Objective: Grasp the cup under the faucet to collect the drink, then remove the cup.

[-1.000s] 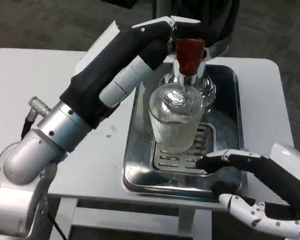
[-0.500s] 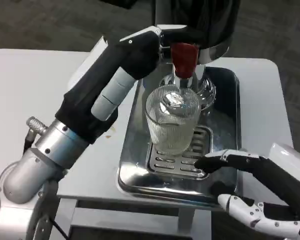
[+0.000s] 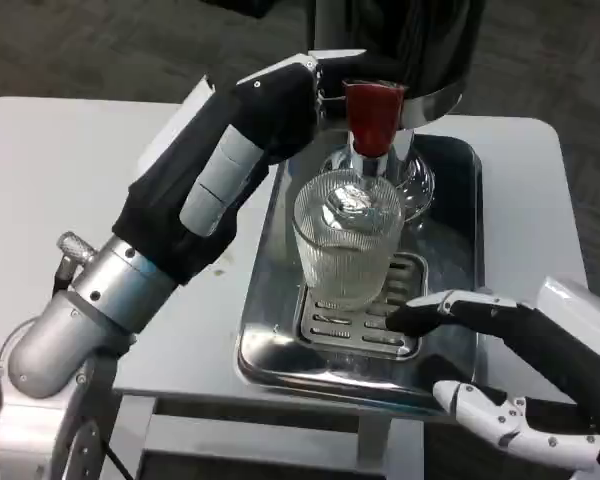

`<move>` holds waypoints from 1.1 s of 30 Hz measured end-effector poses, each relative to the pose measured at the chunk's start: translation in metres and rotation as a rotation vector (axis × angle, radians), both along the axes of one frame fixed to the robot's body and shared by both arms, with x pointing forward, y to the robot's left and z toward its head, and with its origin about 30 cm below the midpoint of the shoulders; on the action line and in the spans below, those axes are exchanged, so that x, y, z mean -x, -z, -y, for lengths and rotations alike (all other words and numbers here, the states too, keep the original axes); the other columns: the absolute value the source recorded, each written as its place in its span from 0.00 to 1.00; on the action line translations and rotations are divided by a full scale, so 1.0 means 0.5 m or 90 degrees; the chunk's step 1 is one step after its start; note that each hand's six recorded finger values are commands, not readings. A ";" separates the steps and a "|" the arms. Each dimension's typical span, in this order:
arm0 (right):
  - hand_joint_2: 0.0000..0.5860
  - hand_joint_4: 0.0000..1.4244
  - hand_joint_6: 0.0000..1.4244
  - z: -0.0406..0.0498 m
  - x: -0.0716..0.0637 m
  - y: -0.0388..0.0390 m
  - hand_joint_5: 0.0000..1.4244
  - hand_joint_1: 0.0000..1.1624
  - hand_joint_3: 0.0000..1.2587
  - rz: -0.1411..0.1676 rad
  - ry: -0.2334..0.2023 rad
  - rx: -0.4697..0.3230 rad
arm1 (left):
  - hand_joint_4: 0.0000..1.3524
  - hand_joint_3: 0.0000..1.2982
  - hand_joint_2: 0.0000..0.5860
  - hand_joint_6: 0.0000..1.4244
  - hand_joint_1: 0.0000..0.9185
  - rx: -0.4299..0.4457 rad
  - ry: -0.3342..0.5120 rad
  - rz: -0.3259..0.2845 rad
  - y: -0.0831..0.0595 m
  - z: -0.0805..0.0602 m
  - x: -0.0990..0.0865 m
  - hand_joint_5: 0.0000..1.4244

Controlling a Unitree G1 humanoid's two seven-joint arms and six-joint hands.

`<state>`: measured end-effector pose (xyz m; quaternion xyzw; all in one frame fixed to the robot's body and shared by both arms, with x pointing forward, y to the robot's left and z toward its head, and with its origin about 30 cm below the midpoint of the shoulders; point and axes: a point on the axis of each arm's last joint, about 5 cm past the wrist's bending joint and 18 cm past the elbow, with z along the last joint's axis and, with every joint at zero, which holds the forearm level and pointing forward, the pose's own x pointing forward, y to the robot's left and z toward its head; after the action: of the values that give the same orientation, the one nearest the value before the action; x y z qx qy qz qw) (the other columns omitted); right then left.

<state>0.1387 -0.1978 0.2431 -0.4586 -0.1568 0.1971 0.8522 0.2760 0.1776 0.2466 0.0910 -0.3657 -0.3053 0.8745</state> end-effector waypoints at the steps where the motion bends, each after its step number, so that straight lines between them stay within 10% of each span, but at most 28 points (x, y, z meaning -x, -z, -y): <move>1: 0.86 0.20 0.06 0.000 0.000 0.000 0.13 0.30 0.26 0.000 0.001 0.000 | 0.25 0.34 0.14 0.21 0.00 -0.002 -0.001 0.002 -0.001 -0.001 -0.001 0.26; 33: 0.86 0.20 0.07 -0.012 -0.009 0.000 0.13 0.31 0.26 0.003 -0.002 -0.007 | 0.27 0.38 0.14 0.23 0.00 -0.051 -0.066 0.101 0.009 -0.016 0.008 0.28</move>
<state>0.1432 -0.1916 0.2429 -0.4544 -0.1607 0.1960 0.8540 0.2719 0.1854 0.2422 0.1686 -0.4164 -0.2662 0.8528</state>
